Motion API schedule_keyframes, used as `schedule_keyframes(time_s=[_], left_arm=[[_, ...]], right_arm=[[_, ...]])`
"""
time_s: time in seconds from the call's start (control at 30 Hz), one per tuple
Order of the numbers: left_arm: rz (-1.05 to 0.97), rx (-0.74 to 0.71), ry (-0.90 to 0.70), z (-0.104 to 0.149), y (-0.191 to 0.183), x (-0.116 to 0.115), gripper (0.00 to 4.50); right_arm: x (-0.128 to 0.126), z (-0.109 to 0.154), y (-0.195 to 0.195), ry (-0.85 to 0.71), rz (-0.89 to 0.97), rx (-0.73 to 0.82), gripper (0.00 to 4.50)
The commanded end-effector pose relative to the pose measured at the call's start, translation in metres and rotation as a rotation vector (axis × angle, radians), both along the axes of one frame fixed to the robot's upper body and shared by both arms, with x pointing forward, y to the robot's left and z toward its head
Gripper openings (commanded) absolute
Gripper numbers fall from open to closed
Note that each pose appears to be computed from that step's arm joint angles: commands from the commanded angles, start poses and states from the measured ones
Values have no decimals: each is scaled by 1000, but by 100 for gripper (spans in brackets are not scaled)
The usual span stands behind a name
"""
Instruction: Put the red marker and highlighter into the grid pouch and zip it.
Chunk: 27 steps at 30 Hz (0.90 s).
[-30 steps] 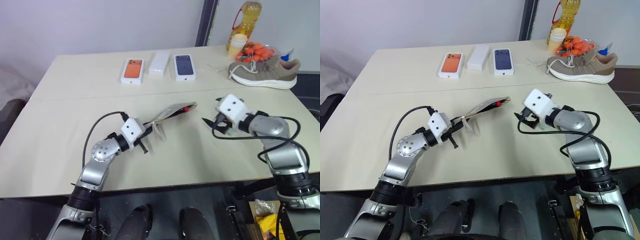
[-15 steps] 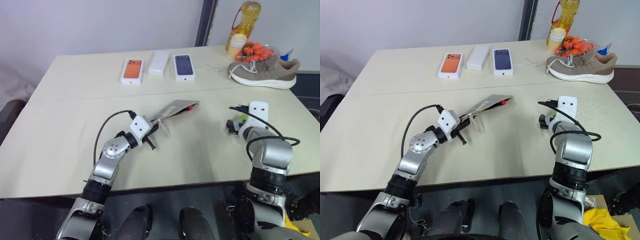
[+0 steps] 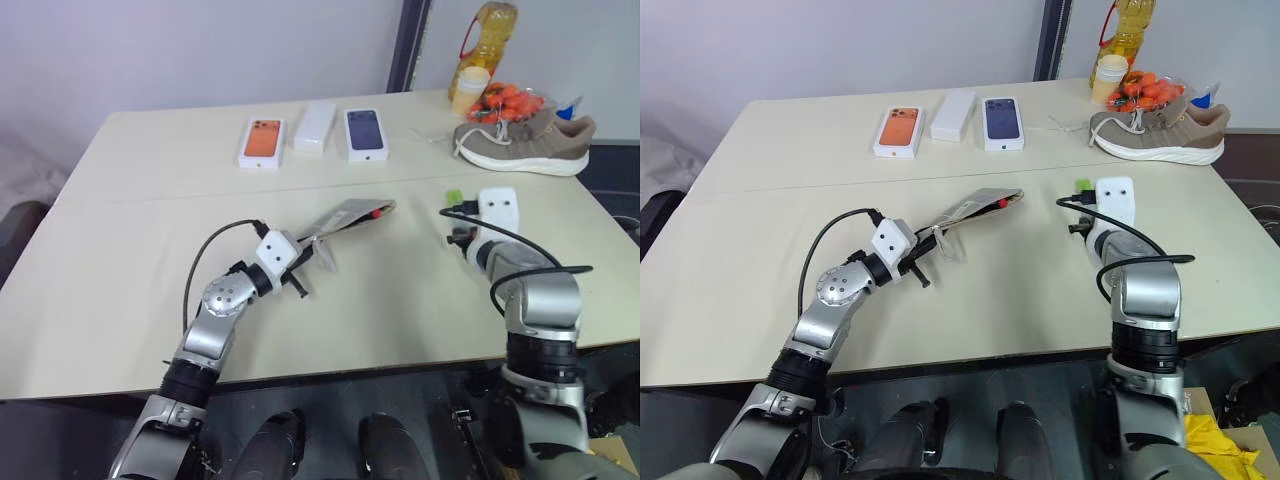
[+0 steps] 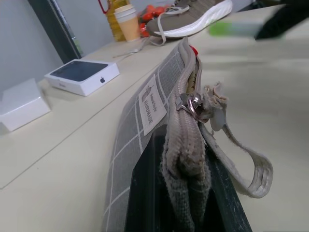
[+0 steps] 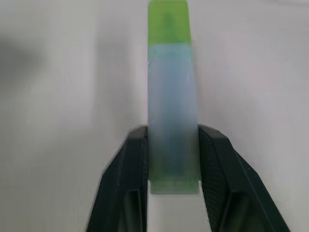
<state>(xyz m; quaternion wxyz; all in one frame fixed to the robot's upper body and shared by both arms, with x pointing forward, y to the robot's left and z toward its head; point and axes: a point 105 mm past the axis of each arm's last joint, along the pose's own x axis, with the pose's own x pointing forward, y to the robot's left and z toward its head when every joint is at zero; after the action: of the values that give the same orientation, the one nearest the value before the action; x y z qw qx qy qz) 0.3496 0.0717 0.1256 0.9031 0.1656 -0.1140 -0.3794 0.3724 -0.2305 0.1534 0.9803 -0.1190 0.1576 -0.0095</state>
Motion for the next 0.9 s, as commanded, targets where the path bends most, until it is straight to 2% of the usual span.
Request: schedule_keyframes(time_s=[0.03, 0.13, 0.27, 0.5, 0.9], left_arm=[[40, -29, -63, 19, 12, 6, 0], [50, -40, -72, 25, 17, 10, 0], [44, -43, -77, 27, 17, 10, 0], [35, -46, -81, 28, 14, 8, 0], [-11, -36, -89, 28, 8, 2, 0]], right_arm=[[-1, 36, 41, -185, 306, -248, 84], [-11, 55, 65, -275, 538, -436, 84], [-21, 48, 73, -252, 691, -577, 84], [-27, 40, 80, -241, 764, -592, 84], [-25, 34, 81, -200, 781, -666, 84]])
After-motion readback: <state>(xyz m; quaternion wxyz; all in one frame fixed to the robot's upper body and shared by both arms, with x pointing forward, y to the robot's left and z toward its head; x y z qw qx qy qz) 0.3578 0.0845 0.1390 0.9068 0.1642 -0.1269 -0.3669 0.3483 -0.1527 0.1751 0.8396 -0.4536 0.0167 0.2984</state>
